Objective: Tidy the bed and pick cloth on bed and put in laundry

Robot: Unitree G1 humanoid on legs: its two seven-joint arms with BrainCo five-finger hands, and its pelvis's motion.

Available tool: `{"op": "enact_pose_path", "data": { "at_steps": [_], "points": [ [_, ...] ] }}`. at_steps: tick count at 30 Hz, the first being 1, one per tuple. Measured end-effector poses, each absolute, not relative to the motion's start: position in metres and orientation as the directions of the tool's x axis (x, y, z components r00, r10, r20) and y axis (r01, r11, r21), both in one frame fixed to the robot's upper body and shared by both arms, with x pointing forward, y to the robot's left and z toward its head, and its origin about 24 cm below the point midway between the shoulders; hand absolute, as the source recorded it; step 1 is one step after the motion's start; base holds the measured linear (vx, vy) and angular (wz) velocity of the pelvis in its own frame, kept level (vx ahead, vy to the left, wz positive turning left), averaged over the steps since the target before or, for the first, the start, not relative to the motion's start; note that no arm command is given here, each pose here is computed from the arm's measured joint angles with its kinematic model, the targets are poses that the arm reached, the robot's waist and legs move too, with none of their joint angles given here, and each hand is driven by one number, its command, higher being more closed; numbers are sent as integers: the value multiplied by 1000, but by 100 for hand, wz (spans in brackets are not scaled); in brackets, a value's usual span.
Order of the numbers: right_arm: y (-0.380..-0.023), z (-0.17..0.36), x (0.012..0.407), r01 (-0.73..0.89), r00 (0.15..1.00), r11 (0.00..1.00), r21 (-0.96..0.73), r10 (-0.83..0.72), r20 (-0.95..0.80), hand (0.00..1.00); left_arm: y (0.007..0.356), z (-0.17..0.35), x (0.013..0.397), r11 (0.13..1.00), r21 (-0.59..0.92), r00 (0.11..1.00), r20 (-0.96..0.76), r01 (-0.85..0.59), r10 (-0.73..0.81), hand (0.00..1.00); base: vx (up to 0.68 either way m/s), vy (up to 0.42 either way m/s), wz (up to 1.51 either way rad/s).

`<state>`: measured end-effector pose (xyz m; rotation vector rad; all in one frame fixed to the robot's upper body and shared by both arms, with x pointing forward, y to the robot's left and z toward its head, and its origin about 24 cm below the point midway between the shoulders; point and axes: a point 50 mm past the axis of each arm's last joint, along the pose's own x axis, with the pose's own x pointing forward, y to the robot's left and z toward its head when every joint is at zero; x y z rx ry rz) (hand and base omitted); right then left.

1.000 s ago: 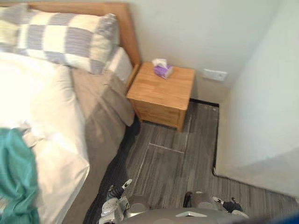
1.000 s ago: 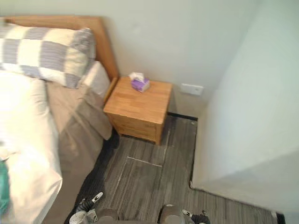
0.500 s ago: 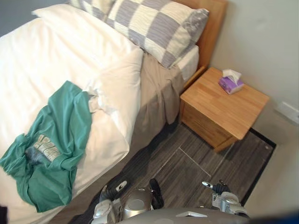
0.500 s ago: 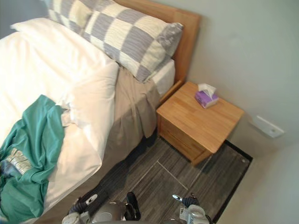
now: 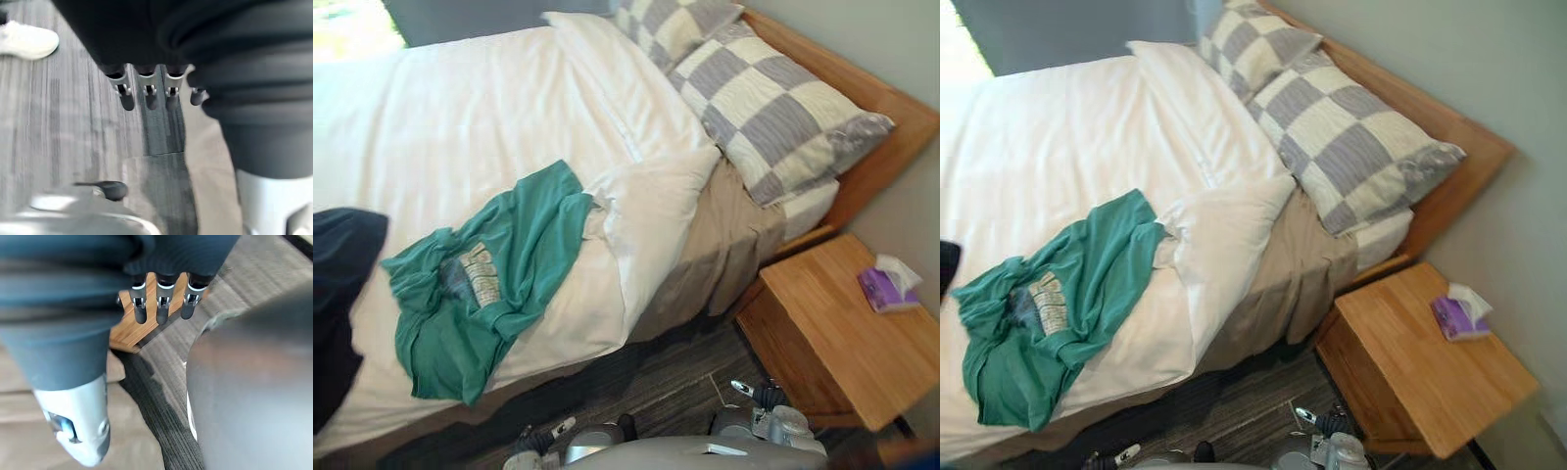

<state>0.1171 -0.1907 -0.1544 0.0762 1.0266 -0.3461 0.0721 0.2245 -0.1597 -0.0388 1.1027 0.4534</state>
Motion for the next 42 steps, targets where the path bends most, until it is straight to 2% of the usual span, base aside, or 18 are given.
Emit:
{"op": "enact_pose_path", "data": {
  "at_steps": [1, 3, 7, 10, 13, 17, 20, 22, 23, 25, 27, 30, 34, 36, 40, 42],
  "points": [
    [-185, -155, 116, 342, 466, 937, -74, -238, -852, 0, 229, -159, 72, 893, 197, 363, -862, -405, 355, 0, 161, -397, 92],
    [-193, -152, 118, 332, 482, 938, -104, -264, -836, 0, 216, -161, 69, 871, 152, 356, -870, -467, 342, 0, 185, -341, 49],
    [-190, -150, 121, 280, 509, 953, -111, -246, -824, 0, 213, -163, 63, 855, 144, 338, -876, -499, 345, 0, 170, -171, 7],
    [-187, -153, 110, 284, 488, 953, -108, -241, -839, 0, 214, -162, 64, 855, 143, 343, -873, -499, 347, 0, 113, -34, -9],
    [-190, -155, 101, 333, 462, 937, -104, -258, -849, 0, 220, -161, 60, 840, 148, 332, -872, -521, 360, 0, 85, 16, -10],
    [-212, -152, 81, 506, 408, 856, -106, -346, -845, 0, 227, -161, 53, 803, 150, 306, -872, -577, 383, 0, 22, 10, -6],
    [-265, -109, 91, 609, 518, 780, -147, -531, -671, 0, 230, -161, 40, 779, 156, 277, -877, -607, 392, 0, -35, -1, -7],
    [-312, -48, 111, 668, 605, 714, -209, -685, -406, 0, 231, -160, 33, 776, 166, 270, -876, -609, 400, 0, -68, -4, 0],
    [-322, -32, 115, 683, 617, 696, -219, -712, -336, 0, 231, -160, 31, 778, 169, 268, -877, -605, 399, 0, -49, -13, 3],
    [-345, 32, 136, 719, 663, 654, -235, -747, -49, 0, 226, -161, 24, 790, 171, 262, -884, -589, 387, 0, -38, -16, 3],
    [-346, 69, 152, 721, 685, 644, -256, -717, 126, 0, 221, -163, 20, 811, 171, 261, -892, -559, 368, 0, -31, -18, 6],
    [-341, 97, 173, 714, 701, 651, -259, -663, 264, 0, 218, -163, 12, 847, 176, 262, -902, -502, 343, 0, 26, -17, 9],
    [-324, 112, 217, 612, 790, 706, -357, -522, 321, 0, 224, -163, 13, 879, 185, 274, -904, -439, 327, 0, 53, -4, 14],
    [-305, 125, 246, 522, 849, 720, -458, -388, 358, 0, 232, -161, 19, 901, 201, 299, -896, -385, 328, 0, 36, -19, 35],
    [-275, 141, 282, 409, 897, 726, -552, -211, 388, 0, 246, -156, 27, 913, 235, 333, -877, -333, 347, 0, 25, 8, 24],
    [-259, 154, 298, 336, 916, 698, -632, -85, 393, 0, 251, -154, 36, 923, 245, 362, -866, -298, 346, 0, -24, 5, 21]
  ]
}}
